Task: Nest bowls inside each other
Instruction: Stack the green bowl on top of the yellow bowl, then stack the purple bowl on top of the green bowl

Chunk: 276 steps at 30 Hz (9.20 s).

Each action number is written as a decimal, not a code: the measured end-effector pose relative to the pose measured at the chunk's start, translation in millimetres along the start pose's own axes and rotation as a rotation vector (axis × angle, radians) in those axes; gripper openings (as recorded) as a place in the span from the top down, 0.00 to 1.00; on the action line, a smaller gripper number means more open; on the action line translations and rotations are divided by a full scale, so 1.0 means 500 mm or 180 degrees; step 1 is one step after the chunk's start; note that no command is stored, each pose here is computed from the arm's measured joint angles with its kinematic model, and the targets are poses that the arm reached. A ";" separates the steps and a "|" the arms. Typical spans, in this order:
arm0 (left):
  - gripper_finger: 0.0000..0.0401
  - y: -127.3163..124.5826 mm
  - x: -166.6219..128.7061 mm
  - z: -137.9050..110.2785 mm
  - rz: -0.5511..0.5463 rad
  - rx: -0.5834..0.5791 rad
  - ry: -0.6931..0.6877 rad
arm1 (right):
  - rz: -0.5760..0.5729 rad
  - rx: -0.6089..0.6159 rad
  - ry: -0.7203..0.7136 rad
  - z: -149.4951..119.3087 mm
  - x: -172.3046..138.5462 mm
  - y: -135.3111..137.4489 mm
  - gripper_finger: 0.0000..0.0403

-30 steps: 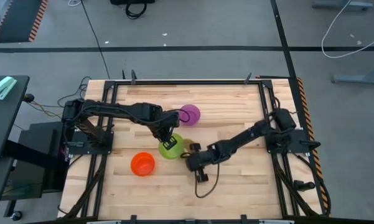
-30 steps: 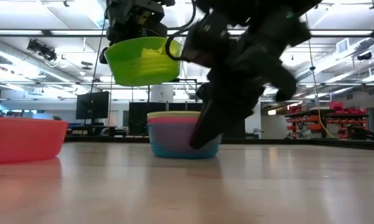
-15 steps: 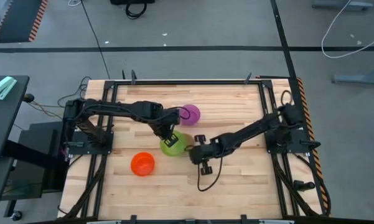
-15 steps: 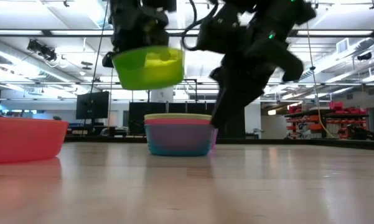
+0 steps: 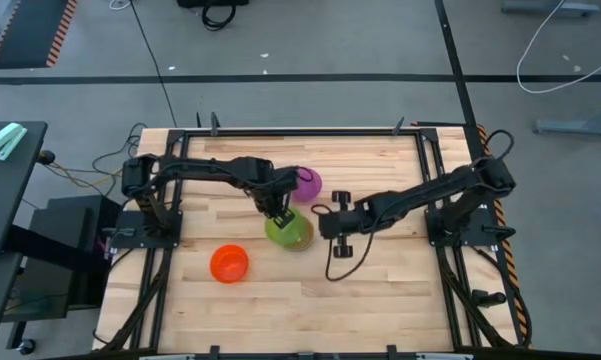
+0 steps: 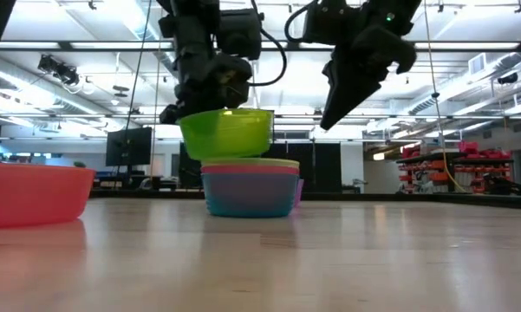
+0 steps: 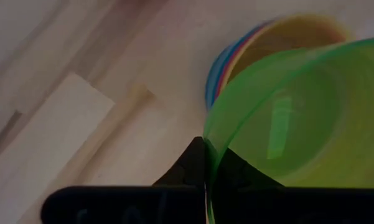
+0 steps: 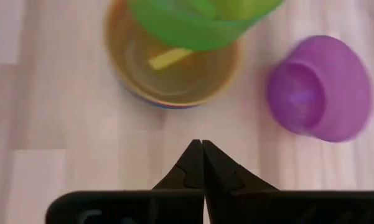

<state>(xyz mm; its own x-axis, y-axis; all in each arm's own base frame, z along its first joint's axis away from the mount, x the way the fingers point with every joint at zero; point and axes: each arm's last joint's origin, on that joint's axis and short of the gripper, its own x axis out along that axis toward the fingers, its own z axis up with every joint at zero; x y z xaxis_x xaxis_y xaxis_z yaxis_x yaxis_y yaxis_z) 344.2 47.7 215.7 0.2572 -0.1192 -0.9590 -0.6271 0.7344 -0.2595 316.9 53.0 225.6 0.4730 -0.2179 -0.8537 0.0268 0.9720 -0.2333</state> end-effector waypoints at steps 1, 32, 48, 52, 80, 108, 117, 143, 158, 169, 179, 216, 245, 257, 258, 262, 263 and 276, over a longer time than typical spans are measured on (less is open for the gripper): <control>0.98 0.001 -0.003 0.003 -0.0008 -0.0010 -0.0012 | -0.0016 0.0020 0.0024 -0.001 -0.002 -0.007 1.00; 0.97 -0.032 0.069 0.072 0.0011 0.0147 0.0455 | -0.0241 0.0727 -0.0363 -0.067 -0.199 -0.176 1.00; 0.76 -0.034 0.076 0.076 -0.0064 0.0154 0.0441 | -0.0234 0.0659 -0.0136 -0.057 -0.158 -0.168 0.99; 0.72 -0.033 0.076 0.076 -0.0063 0.0155 0.0446 | -0.0227 0.0648 -0.0123 -0.056 -0.156 -0.168 0.99; 0.66 -0.052 0.002 0.115 -0.0204 0.0403 0.0235 | -0.0169 0.0649 -0.0131 -0.056 -0.156 -0.167 0.99; 0.69 0.120 -0.047 0.141 0.0868 0.0621 0.0647 | 0.0179 0.1129 -0.0386 -0.050 -0.145 -0.231 0.98; 0.72 0.180 -0.060 0.166 0.0852 0.0494 0.0554 | 0.0102 0.1252 -0.0386 -0.054 -0.140 -0.256 0.90; 0.74 0.310 -0.043 0.015 0.0873 0.0073 0.0651 | 0.0397 0.1372 0.0016 0.010 0.060 -0.382 0.85; 0.74 0.206 -0.088 -0.135 0.0677 0.0210 -0.0068 | 0.0746 0.1522 0.0454 0.019 0.137 -0.419 0.85; 0.74 0.124 -0.080 -0.179 0.0549 0.0520 -0.0080 | 0.0794 0.1677 0.0494 0.007 0.157 -0.435 0.89; 0.75 0.093 -0.075 -0.194 0.0471 0.0656 -0.0130 | 0.0874 0.1744 0.0538 0.004 0.189 -0.432 0.89; 0.77 0.085 -0.074 -0.196 0.0445 0.0727 -0.0164 | 0.0654 0.1794 0.0556 0.007 0.198 -0.430 0.89; 0.77 0.083 -0.074 -0.194 0.0423 0.0729 -0.0200 | 0.0587 0.1924 0.0547 -0.037 0.225 -0.445 0.89; 0.80 0.083 -0.074 -0.194 0.0423 0.0732 -0.0200 | 0.0585 0.1886 0.0520 -0.037 0.225 -0.448 0.89; 0.79 0.083 -0.074 -0.194 0.0423 0.0734 -0.0200 | 0.0587 0.1868 0.0516 -0.037 0.225 -0.448 0.89; 0.78 0.083 -0.074 -0.194 0.0421 0.0736 -0.0201 | 0.0510 0.1835 0.0517 -0.029 0.219 -0.454 0.89; 0.78 0.083 -0.074 -0.194 0.0423 0.0736 -0.0201 | 0.0480 0.1828 0.0506 -0.026 0.216 -0.457 0.89; 0.79 0.083 -0.074 -0.194 0.0423 0.0742 -0.0199 | 0.0472 0.1738 0.0697 -0.028 0.206 -0.456 0.89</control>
<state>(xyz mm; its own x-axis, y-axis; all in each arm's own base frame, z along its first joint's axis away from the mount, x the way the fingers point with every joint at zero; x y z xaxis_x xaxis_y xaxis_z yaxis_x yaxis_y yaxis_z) 237.3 17.9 229.2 0.2336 0.0247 -0.9720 -0.4741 0.8757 -0.0917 347.1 -192.3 184.3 0.3155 -0.0333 -0.9483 0.4498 0.8852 0.1186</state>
